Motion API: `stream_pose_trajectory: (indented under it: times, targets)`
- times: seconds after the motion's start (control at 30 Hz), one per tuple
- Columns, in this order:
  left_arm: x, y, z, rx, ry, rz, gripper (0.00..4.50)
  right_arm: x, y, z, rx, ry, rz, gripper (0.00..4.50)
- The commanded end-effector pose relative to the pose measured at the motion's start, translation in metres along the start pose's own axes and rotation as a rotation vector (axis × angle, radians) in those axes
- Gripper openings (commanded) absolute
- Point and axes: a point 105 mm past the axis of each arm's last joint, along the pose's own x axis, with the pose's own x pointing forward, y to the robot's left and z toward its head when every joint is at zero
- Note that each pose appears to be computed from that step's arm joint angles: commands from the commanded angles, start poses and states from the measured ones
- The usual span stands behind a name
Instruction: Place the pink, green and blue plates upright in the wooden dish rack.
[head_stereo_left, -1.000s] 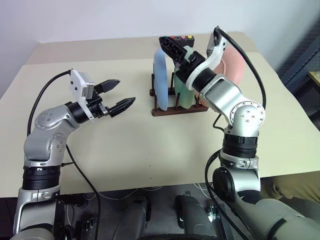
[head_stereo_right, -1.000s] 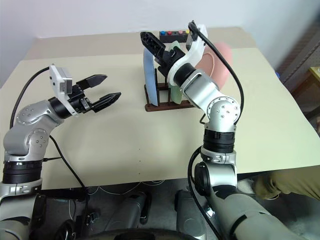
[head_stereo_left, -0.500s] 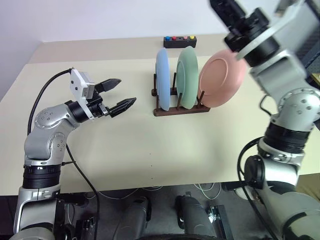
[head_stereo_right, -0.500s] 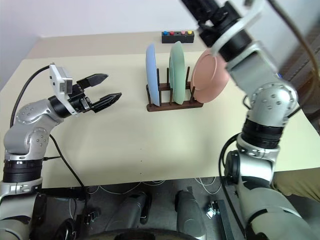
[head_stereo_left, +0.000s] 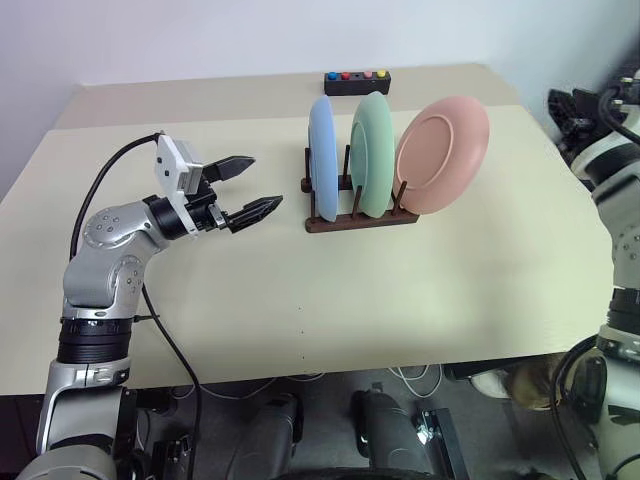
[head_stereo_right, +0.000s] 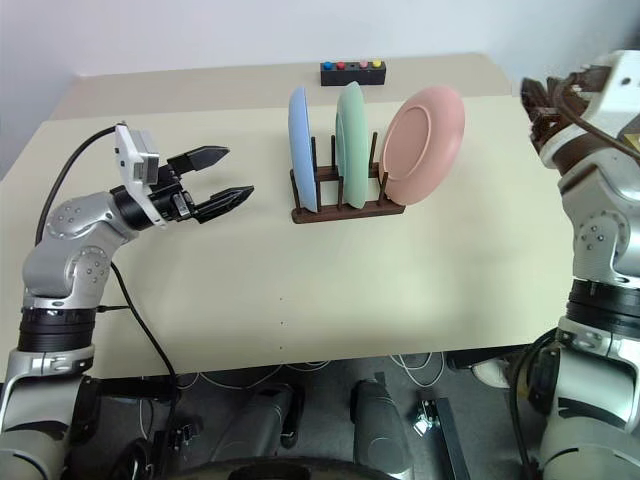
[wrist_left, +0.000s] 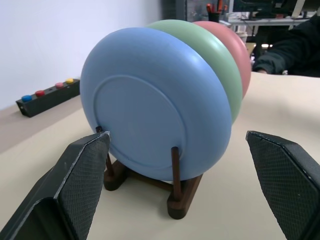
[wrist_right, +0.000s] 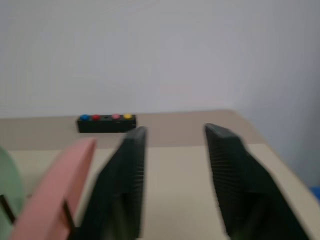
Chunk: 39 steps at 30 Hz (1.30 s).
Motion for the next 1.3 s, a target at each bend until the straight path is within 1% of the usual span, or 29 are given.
stream_pose_trajectory:
  times: [0.03, 0.17, 0.23, 0.3, 0.33, 0.43, 0.83, 0.93, 1.07, 1.3]
  targets:
    - [0.000, 0.000, 0.013, 0.038, -0.029, -0.026, 4.50, -0.007, -0.011, 0.012, -0.094, -0.038, -0.042, 0.04]
    - [0.002, -0.002, 0.014, 0.037, -0.032, -0.043, 4.50, -0.007, 0.006, -0.031, -0.226, 0.136, 0.026, 0.04]
    - [0.002, -0.002, 0.015, 0.039, -0.033, -0.042, 4.50, -0.009, 0.015, -0.052, -0.253, 0.208, 0.070, 0.04]
    - [0.003, -0.003, 0.015, 0.040, -0.034, -0.042, 4.50, -0.010, 0.021, -0.062, -0.278, 0.239, 0.093, 0.04]
    - [0.003, -0.003, 0.015, 0.040, -0.034, -0.042, 4.50, -0.010, 0.023, -0.064, -0.249, 0.240, 0.100, 0.04]
    - [0.001, -0.004, 0.014, 0.041, -0.030, -0.037, 4.50, -0.006, 0.031, -0.060, -0.228, 0.226, 0.124, 0.04]
    - [-0.002, -0.003, 0.012, 0.041, -0.027, -0.021, 4.50, 0.000, 0.080, -0.010, -0.074, 0.060, 0.331, 0.04]
    - [-0.002, -0.003, 0.012, 0.040, -0.028, -0.021, 4.50, -0.002, 0.082, -0.007, -0.075, 0.055, 0.348, 0.04]
    - [-0.002, -0.003, 0.012, 0.038, -0.028, -0.020, 4.50, -0.001, 0.076, -0.007, -0.091, 0.056, 0.322, 0.04]
    - [-0.002, -0.003, 0.012, 0.038, -0.026, -0.018, 4.50, -0.001, 0.079, -0.018, -0.120, 0.095, 0.329, 0.04]
